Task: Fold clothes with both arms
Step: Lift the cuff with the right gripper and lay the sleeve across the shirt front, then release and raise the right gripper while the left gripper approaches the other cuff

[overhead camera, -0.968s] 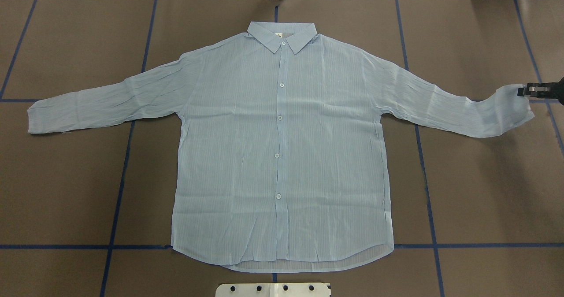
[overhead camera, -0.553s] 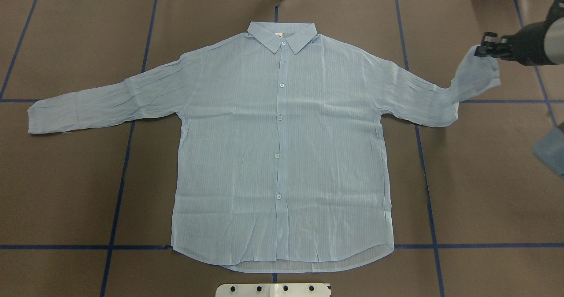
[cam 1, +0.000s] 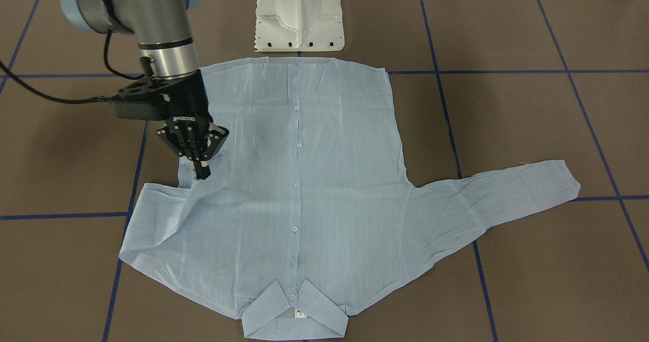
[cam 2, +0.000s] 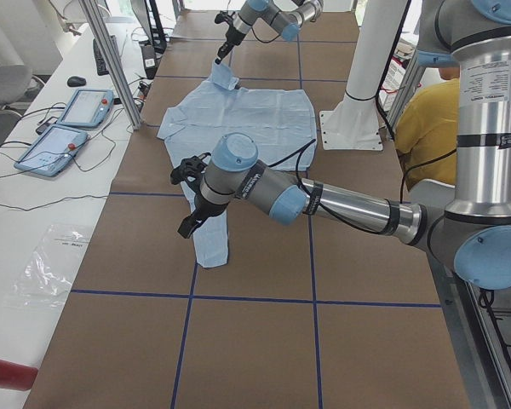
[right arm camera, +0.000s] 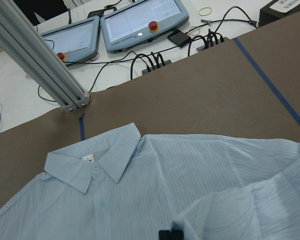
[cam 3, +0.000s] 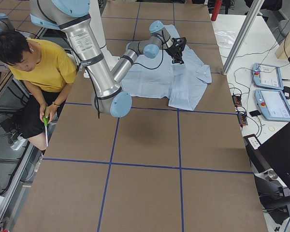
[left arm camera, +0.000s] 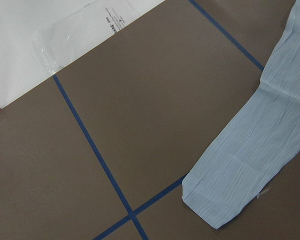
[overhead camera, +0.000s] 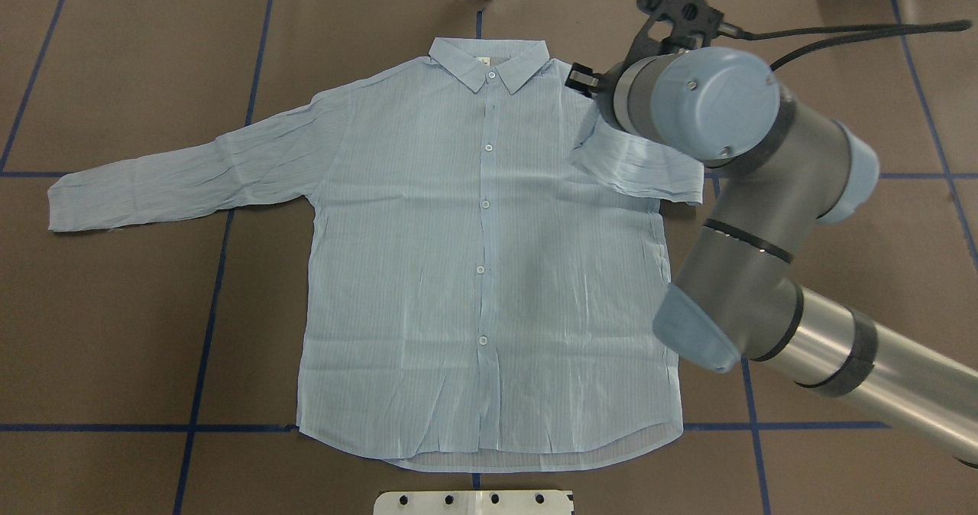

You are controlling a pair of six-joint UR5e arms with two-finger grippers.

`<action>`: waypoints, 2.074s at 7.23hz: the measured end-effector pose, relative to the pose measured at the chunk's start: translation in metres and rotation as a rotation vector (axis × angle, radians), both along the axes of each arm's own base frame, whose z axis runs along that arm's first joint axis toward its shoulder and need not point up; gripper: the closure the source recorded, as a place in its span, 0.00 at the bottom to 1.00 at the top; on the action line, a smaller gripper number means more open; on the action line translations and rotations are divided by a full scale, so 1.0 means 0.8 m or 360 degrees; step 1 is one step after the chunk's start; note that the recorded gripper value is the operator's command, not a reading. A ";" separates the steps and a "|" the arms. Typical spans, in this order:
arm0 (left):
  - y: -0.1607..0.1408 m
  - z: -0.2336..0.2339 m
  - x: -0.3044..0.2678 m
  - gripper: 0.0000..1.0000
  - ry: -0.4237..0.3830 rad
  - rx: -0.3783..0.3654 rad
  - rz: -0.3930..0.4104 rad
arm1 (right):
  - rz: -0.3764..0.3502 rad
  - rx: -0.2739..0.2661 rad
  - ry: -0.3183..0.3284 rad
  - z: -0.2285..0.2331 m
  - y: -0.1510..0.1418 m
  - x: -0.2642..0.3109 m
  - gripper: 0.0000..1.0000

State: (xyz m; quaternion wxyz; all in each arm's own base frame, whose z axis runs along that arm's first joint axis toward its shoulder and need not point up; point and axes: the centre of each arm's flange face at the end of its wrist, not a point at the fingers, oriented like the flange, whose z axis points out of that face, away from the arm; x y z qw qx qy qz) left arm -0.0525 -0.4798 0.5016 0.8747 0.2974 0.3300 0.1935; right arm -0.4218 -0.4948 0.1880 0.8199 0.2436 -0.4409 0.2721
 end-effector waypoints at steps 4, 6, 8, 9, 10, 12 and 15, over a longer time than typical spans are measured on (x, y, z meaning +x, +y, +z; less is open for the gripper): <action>0.000 0.000 0.000 0.00 0.0000 0.0000 -0.0001 | 0.0055 0.0267 -0.0177 -0.071 0.005 -0.231 1.00; 0.000 0.001 0.000 0.00 0.0001 -0.0004 -0.0002 | 0.0015 0.0266 -0.0166 -0.089 0.020 -0.281 0.00; 0.000 0.002 0.000 0.00 0.0001 -0.0006 -0.0002 | -0.0010 0.0243 -0.0151 -0.111 0.021 -0.301 0.00; -0.001 0.003 0.000 0.00 0.0001 -0.0011 -0.0002 | -0.0034 0.0206 -0.0103 -0.132 0.019 -0.304 0.00; -0.002 0.005 0.000 0.00 0.0001 -0.0016 -0.0003 | -0.0055 0.0155 -0.0041 -0.152 0.010 -0.299 0.00; -0.005 -0.001 0.000 0.00 0.0005 0.0013 -0.0006 | -0.0143 -0.0005 0.0024 -0.161 -0.056 -0.237 0.00; -0.007 0.008 0.010 0.00 0.0029 0.0041 -0.0011 | -0.0449 -0.0141 0.0159 -0.050 -0.178 -0.009 0.00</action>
